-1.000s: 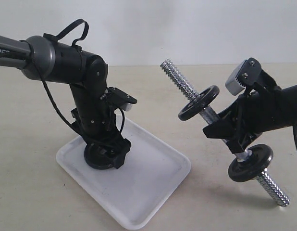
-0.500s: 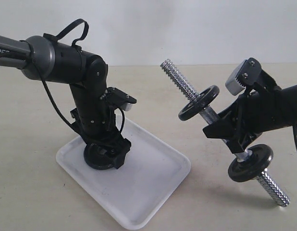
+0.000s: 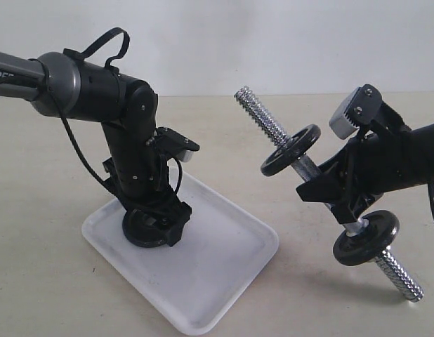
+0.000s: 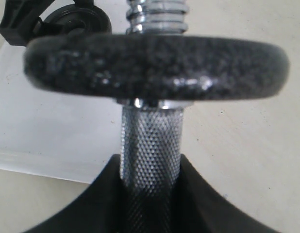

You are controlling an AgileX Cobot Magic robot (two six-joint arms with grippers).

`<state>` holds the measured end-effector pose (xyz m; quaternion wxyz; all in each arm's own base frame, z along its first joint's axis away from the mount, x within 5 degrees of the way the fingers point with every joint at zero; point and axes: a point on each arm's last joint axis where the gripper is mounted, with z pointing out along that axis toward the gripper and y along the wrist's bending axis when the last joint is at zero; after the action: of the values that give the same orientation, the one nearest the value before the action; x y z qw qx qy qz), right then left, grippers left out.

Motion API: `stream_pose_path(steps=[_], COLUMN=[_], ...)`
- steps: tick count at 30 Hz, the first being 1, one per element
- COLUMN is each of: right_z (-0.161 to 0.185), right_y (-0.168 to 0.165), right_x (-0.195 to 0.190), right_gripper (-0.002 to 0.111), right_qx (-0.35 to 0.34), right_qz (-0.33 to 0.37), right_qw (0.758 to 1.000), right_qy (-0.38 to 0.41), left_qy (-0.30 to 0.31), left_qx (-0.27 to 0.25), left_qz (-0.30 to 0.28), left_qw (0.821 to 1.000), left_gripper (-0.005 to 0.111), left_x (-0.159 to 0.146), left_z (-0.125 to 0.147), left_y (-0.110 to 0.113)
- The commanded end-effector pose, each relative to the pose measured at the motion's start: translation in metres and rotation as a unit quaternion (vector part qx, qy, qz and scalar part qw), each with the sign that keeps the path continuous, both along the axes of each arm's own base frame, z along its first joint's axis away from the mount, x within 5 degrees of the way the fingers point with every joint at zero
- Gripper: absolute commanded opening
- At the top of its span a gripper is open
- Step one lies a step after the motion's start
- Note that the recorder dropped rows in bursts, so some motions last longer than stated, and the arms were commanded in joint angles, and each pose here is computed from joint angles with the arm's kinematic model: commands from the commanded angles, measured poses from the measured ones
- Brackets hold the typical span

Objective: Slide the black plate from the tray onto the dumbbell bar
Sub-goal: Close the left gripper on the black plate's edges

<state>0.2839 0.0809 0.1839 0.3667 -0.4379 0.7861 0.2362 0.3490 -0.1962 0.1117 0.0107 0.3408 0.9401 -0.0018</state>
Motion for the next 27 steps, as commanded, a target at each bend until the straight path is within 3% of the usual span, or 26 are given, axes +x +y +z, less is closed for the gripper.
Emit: stream_pose_path(steps=[1,13,27], right_z=[0.034,0.034,0.031], right_y=[0.008,0.008,0.006], right_x=[0.002,0.002,0.002], right_gripper=[0.0,0.0,0.0], right_qx=[0.088,0.088,0.07], right_qz=[-0.005,-0.005,-0.009], right_qw=[0.996,0.996,0.997], right_qy=[-0.025,-0.025,-0.024], left_qy=[0.017,-0.053,-0.035], left_qx=[0.01,-0.037,-0.027], left_qz=[0.004,0.006,0.0], left_qw=[1.0,0.998,0.999], left_gripper=[0.004,0.004,0.004], left_x=[-0.005,-0.001,-0.005], left_z=[-0.014,0.034,0.034], left_y=[0.0,-0.003,-0.001])
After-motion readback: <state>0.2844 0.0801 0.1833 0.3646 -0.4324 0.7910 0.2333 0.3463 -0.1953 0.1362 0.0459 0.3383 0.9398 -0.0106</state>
